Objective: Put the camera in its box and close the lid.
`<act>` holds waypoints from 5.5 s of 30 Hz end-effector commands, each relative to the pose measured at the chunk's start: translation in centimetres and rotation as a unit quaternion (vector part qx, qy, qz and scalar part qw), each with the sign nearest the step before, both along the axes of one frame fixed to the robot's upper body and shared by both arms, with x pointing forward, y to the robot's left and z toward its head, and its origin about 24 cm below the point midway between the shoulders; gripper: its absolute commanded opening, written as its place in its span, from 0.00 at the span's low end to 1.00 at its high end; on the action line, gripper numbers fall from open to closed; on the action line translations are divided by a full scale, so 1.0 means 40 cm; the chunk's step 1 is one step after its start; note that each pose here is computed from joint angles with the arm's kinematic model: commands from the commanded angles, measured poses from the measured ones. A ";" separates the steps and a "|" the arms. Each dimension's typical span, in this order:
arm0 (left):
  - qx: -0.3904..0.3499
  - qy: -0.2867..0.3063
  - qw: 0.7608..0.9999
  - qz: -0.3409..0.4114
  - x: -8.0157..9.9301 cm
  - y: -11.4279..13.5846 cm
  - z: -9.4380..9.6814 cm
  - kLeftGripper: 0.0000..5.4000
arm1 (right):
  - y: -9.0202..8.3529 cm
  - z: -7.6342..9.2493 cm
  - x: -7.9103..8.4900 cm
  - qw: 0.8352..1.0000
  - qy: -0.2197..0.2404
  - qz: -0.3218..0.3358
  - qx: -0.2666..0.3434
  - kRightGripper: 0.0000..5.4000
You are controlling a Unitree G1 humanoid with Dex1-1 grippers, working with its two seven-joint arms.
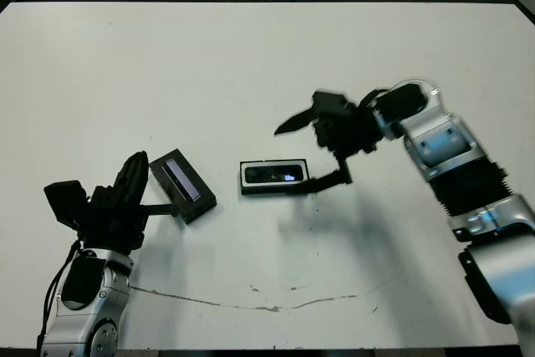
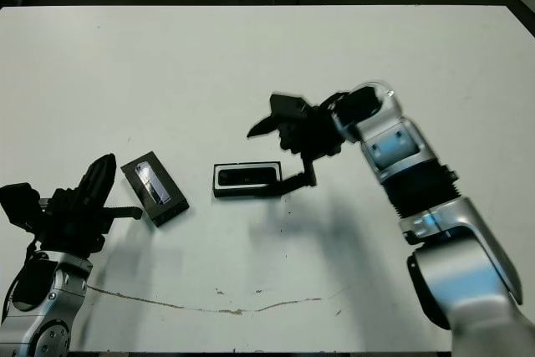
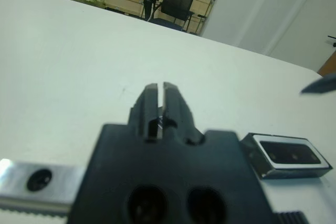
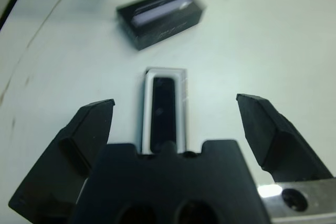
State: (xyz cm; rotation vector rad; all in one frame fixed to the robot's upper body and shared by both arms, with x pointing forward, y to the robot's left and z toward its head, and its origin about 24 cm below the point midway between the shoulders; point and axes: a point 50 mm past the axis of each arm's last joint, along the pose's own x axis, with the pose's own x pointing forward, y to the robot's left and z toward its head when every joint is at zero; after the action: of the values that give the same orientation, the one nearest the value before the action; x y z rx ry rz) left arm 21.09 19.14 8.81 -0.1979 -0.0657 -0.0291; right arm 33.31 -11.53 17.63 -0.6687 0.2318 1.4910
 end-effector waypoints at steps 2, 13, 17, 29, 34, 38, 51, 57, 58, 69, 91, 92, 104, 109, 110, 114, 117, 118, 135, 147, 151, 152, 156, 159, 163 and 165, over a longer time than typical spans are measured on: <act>-0.001 0.017 1.000 0.003 -0.003 0.002 -0.011 0.00 | -0.032 0.005 -0.028 0.994 -0.013 -0.072 0.081 1.00; 0.002 0.015 1.000 0.003 -0.002 0.003 -0.006 0.00 | -0.081 -0.064 -0.122 0.931 -0.056 -0.268 0.241 0.59; 0.005 0.013 1.000 0.000 -0.002 0.004 -0.006 0.00 | -0.102 -0.092 -0.156 0.911 -0.067 -0.315 0.257 0.42; 0.025 0.013 1.000 0.000 -0.009 0.016 0.006 0.00 | -0.148 -0.182 -0.237 0.859 -0.042 -0.411 0.303 0.00; 0.048 0.028 0.998 -0.007 -0.009 0.059 0.028 0.00 | -0.163 -0.182 -0.252 0.858 -0.046 -0.412 0.304 0.00; 0.061 0.052 0.997 -0.008 -0.009 0.095 0.051 0.00 | -0.165 -0.185 -0.253 0.851 -0.045 -0.417 0.317 0.00; 0.155 0.111 0.979 -0.067 -0.006 0.155 0.123 0.00 | -0.165 -0.184 -0.272 0.834 -0.042 -0.456 0.308 0.00; 0.184 0.187 0.959 -0.105 0.026 0.174 0.163 0.00 | -0.166 -0.185 -0.270 0.835 -0.034 -0.454 0.310 0.00; 0.184 0.203 0.956 -0.110 0.034 0.175 0.169 0.00 | -0.167 -0.186 -0.270 0.835 -0.034 -0.455 0.308 0.00; 0.235 0.313 0.896 -0.210 0.114 0.151 0.218 0.00 | -0.166 -0.189 -0.267 0.825 -0.018 -0.458 0.331 0.00; 0.293 0.356 0.848 -0.264 0.195 0.127 0.193 0.00 | -0.166 -0.186 -0.262 0.818 -0.028 -0.462 0.341 0.00; 0.297 0.355 0.846 -0.264 0.195 0.129 0.195 0.00 | -0.166 -0.187 -0.262 0.819 -0.030 -0.462 0.340 0.00; 0.339 0.377 0.816 -0.278 0.190 0.146 0.205 0.00 | -0.169 -0.193 -0.263 0.818 -0.022 -0.465 0.337 0.00; 0.344 0.387 0.807 -0.285 0.192 0.147 0.190 0.00 | -0.174 -0.191 -0.264 0.819 -0.032 -0.466 0.333 0.00; 0.345 0.387 0.805 -0.287 0.193 0.147 0.187 0.00 | -0.174 -0.190 -0.264 0.820 -0.034 -0.464 0.332 0.00; 0.345 0.395 0.800 -0.290 0.194 0.150 0.171 0.00 | -0.173 -0.187 -0.266 0.820 -0.039 -0.467 0.327 0.00; 0.348 0.404 0.793 -0.296 0.194 0.147 0.156 0.00 | -0.172 -0.185 -0.267 0.820 -0.039 -0.470 0.324 0.00; 0.350 0.406 0.790 -0.298 0.194 0.145 0.150 0.00 | -0.172 -0.185 -0.267 0.820 -0.037 -0.469 0.326 0.00; 0.334 0.443 0.774 -0.306 0.181 0.136 0.090 0.00 | -0.174 -0.190 -0.267 0.820 -0.037 -0.470 0.325 0.00; 0.328 0.450 0.771 -0.311 0.174 0.132 0.078 0.00 | -0.177 -0.191 -0.268 0.820 -0.037 -0.469 0.325 0.00; 0.319 0.460 0.772 -0.300 0.174 0.129 0.079 0.02 | -0.177 -0.192 -0.267 0.819 -0.035 -0.470 0.327 0.00; 0.319 0.459 0.773 -0.302 0.174 0.127 0.079 0.01 | -0.177 -0.192 -0.267 0.819 -0.037 -0.470 0.326 0.00; 0.321 0.449 0.774 -0.310 0.175 0.127 0.082 0.00 | -0.177 -0.192 -0.267 0.820 -0.044 -0.471 0.322 0.00; 0.315 0.452 0.776 -0.307 0.177 0.122 0.084 0.00 | -0.176 -0.192 -0.268 0.821 -0.043 -0.472 0.319 0.00; 0.312 0.453 0.773 -0.317 0.182 0.109 0.079 0.00 | -0.175 -0.194 -0.268 0.820 -0.037 -0.469 0.325 0.00; 0.320 0.450 0.770 -0.321 0.185 0.103 0.075 0.00 | -0.176 -0.194 -0.269 0.819 -0.034 -0.471 0.327 0.00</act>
State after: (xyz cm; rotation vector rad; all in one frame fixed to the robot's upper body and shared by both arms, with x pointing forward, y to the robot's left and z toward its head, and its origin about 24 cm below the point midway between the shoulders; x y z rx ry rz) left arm 28.69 23.42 12.90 0.4897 0.9422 -0.6193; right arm 22.71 -18.19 10.34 0.0052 -0.0630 0.5102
